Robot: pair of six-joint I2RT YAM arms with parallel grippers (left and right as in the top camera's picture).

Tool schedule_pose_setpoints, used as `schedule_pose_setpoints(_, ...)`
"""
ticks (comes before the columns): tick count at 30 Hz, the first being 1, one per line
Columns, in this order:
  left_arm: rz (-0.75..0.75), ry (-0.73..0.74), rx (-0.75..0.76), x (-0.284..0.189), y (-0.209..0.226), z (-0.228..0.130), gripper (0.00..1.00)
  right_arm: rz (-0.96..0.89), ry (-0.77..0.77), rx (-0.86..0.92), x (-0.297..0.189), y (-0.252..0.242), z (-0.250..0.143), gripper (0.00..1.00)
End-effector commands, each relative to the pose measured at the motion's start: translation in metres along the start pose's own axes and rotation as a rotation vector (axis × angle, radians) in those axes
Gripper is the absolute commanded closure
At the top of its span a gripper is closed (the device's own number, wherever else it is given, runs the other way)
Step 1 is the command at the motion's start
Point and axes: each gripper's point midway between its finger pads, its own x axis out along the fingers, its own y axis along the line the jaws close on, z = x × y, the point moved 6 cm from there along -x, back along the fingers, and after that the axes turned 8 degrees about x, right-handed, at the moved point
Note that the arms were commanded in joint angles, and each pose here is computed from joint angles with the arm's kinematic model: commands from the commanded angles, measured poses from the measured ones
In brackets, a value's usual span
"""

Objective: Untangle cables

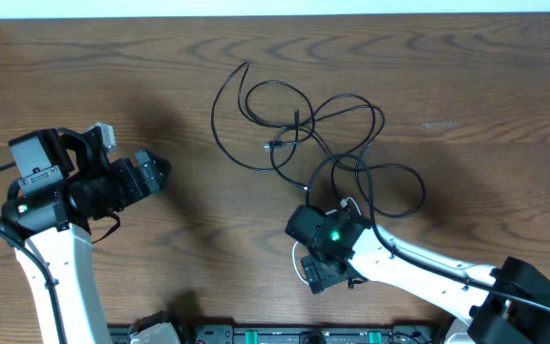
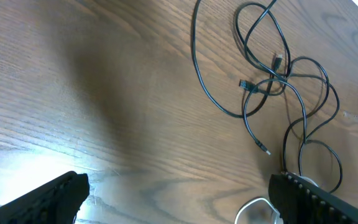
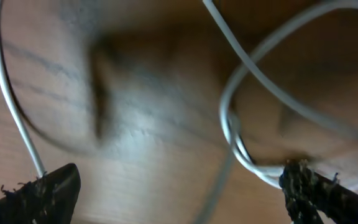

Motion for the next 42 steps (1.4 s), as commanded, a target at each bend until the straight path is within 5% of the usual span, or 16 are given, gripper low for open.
schedule_pose_setpoints(1, -0.013, -0.021, 0.018, -0.005, -0.004, 0.003, 0.02, 0.036, -0.026, 0.035, 0.011, 0.001, -0.001, 0.01)
schedule_pose_setpoints(12, -0.013, -0.020, 0.018, -0.005, -0.004, 0.003, 0.02, 0.092, -0.123, 0.149, 0.029, 0.004, 0.007, 0.08)
schedule_pose_setpoints(29, -0.013, -0.021, 0.018, -0.005, -0.004, 0.003, 0.02, 0.075, -0.143, 0.194, 0.030, 0.001, 0.009, 0.99)
schedule_pose_setpoints(37, -0.013, -0.021, 0.018, -0.005, -0.004, 0.003, 0.02, 0.062, -0.191, 0.229, 0.024, -0.007, 0.025, 0.99)
schedule_pose_setpoints(42, -0.013, -0.021, 0.019, -0.005, -0.004, 0.003, 0.02, 0.127, -0.323, 0.193, -0.022, -0.013, 0.073, 0.99)
